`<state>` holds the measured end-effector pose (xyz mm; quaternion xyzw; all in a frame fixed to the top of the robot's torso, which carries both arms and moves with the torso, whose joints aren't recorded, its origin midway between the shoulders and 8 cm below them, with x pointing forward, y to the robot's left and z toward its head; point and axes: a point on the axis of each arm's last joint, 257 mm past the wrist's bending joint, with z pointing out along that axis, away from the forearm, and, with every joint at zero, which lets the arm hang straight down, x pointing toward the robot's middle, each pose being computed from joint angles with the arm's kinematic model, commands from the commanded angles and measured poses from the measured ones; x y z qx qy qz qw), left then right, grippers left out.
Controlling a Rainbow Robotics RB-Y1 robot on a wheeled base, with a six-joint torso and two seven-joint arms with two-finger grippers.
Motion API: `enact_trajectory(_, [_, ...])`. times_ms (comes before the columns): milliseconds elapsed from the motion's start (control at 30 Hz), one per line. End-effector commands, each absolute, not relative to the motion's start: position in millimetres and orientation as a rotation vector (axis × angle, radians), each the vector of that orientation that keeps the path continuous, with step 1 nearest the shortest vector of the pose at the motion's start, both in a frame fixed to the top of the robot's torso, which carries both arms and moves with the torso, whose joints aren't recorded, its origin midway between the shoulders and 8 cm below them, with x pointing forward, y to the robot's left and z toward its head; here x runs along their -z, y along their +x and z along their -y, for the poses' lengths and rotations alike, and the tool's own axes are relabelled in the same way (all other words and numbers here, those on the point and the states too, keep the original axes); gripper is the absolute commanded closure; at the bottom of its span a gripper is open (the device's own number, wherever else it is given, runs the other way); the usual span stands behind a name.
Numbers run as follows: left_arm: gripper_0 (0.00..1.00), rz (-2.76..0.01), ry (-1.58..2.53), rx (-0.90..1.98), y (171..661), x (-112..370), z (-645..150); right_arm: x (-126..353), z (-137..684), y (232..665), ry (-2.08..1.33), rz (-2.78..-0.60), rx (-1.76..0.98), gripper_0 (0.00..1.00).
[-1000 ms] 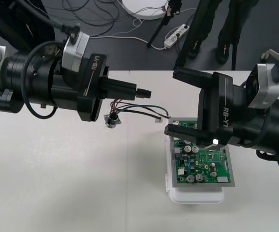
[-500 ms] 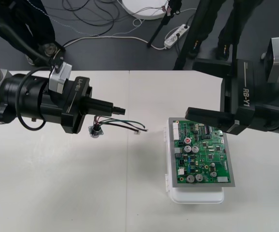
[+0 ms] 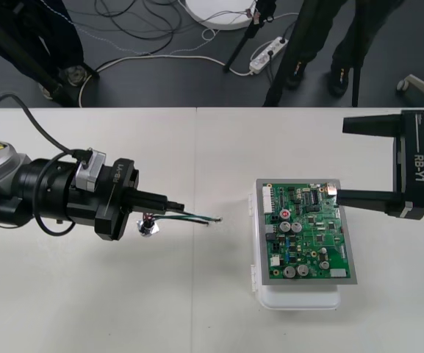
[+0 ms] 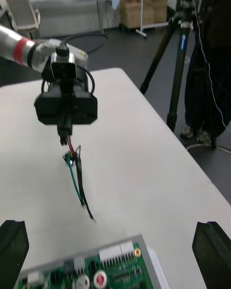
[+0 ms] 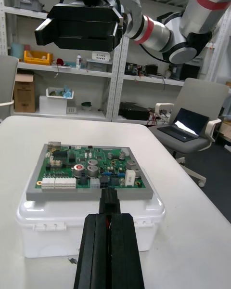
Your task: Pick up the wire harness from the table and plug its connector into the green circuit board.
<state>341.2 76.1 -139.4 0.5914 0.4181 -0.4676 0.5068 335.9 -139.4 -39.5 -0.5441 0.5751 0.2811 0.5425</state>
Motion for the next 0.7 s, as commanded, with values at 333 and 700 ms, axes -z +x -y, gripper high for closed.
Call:
enact_trajectory(333, [1.00, -1.009, 1.375, 1.213, 326, 190, -60, 139, 227, 330, -1.604, -1.678, -0.275, 0.00])
enact_trajectory(700, [1.00, -0.981, 1.357, 1.218, 324, 207, -32, 177, 281, 327, -1.809, -1.806, -0.011, 0.00])
